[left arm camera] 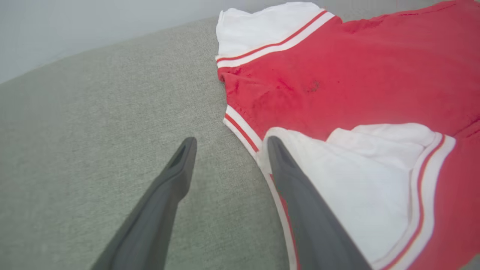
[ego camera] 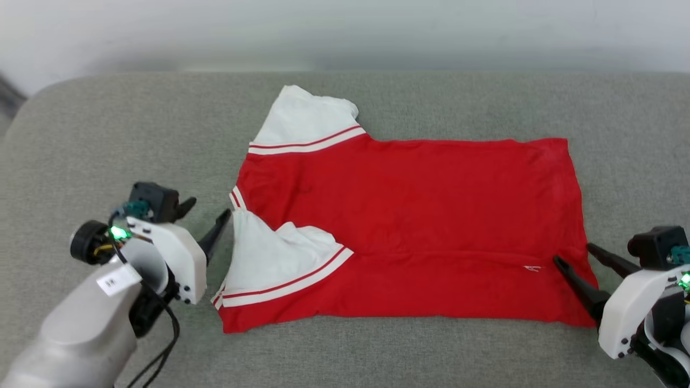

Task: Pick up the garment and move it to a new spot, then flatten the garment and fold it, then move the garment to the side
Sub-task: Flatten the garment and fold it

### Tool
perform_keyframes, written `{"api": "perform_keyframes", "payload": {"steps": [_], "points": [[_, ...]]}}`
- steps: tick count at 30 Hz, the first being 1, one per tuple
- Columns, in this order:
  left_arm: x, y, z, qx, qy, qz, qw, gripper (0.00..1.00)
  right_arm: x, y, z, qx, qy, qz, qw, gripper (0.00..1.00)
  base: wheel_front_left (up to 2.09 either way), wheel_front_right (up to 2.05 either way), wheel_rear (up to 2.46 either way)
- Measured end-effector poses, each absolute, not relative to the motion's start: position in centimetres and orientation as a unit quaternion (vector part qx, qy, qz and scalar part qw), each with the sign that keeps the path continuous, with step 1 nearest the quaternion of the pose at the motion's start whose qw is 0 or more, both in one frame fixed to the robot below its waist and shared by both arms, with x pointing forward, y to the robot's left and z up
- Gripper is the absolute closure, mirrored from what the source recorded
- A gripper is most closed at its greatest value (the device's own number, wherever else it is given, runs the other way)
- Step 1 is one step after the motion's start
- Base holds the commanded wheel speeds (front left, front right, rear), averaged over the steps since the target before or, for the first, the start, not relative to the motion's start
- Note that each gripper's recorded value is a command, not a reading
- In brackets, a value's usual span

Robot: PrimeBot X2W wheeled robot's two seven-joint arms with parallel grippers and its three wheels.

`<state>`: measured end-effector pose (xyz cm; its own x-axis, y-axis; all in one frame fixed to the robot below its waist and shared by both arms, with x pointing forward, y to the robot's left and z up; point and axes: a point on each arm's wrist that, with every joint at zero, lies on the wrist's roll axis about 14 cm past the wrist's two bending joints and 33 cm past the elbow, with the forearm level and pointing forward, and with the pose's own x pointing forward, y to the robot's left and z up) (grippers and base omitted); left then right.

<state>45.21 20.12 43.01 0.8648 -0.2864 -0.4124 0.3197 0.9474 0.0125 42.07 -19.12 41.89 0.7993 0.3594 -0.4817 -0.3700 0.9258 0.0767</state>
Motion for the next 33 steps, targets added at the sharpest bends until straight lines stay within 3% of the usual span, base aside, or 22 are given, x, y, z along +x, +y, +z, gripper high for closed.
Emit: {"api": "perform_keyframes", "payload": {"steps": [5,10,21,33], "points": [[45.4,22.2,46.9,0.055,0.213,-0.143,0.965,0.0,41.5,-18.5,43.1,-0.013,0.235,0.201,0.951,0.0,0.0,0.0,0.0],[44.7,22.9,48.8,0.063,0.27,-0.148,0.949,0.0,41.4,-18.1,43.9,-0.015,0.224,0.204,0.953,0.0,0.0,0.0,0.0],[39.6,20.6,45.3,0.041,0.48,-0.188,0.856,0.0,40.8,-17.8,43.7,-0.014,0.232,0.206,0.951,0.0,0.0,0.0,0.0],[35.4,19.0,38.1,0.027,0.598,-0.198,0.776,0.0,40.4,-18.6,42.8,-0.006,0.25,0.193,0.949,0.0,0.0,0.0,0.0]]}}
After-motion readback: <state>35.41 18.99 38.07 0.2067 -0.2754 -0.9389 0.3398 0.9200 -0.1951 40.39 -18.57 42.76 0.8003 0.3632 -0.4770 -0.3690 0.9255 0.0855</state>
